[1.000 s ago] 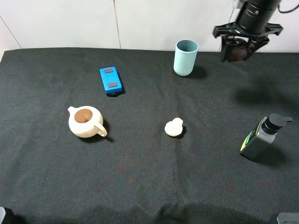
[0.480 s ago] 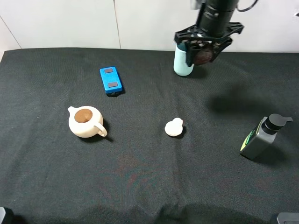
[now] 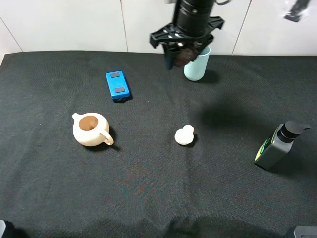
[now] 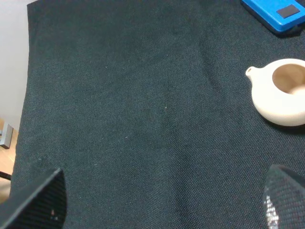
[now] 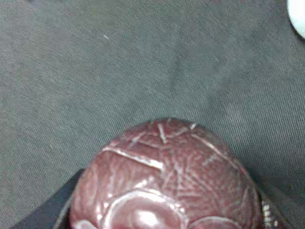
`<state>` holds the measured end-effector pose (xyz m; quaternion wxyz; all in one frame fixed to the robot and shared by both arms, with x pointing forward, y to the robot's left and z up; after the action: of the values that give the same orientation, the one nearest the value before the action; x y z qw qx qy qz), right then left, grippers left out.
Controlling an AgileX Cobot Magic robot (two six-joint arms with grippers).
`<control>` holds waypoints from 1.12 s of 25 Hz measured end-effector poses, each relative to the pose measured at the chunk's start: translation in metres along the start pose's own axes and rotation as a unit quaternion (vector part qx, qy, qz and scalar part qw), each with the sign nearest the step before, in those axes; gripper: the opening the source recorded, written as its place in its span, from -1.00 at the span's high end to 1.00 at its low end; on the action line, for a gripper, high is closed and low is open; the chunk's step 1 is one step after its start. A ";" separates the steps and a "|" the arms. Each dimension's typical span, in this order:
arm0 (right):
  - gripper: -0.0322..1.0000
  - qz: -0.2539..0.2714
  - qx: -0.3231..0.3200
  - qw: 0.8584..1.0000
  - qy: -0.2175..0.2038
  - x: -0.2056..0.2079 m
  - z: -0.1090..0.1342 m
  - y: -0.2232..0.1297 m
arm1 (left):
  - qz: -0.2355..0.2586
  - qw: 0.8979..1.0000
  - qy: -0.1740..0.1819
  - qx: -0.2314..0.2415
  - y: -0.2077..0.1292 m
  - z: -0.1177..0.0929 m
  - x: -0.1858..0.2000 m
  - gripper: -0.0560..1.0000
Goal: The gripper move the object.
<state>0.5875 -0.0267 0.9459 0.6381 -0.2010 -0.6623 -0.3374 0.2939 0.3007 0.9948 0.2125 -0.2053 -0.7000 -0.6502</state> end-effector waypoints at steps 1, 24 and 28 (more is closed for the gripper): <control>0.08 -0.002 0.005 1.000 0.001 -0.003 0.004 0.005 | 0.000 1.000 0.000 0.000 0.000 0.000 0.000 -0.77; 0.08 -0.012 -0.002 0.998 0.058 -0.101 0.024 0.051 | 0.000 1.000 0.000 0.000 0.000 0.000 0.000 -0.77; 0.08 -0.014 0.008 0.998 0.059 -0.118 0.034 0.054 | 0.000 1.000 0.000 0.000 0.000 0.000 0.000 -0.77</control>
<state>0.6131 0.0539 0.8420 0.6733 -0.1662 -0.6285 -0.3522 0.2939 0.3007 0.9948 0.2125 -0.2053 -0.7000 -0.6502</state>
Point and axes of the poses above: a point on each arm's last joint axis where the gripper is mounted, x pointing back along that axis away from the gripper, z along the wrist's bending axis when the last joint is at zero, y = z × x, the point moved 8 cm from there along -x, pointing out along that axis toward the gripper, and after that the axes turned 13 degrees about x, right-handed, at the moved point
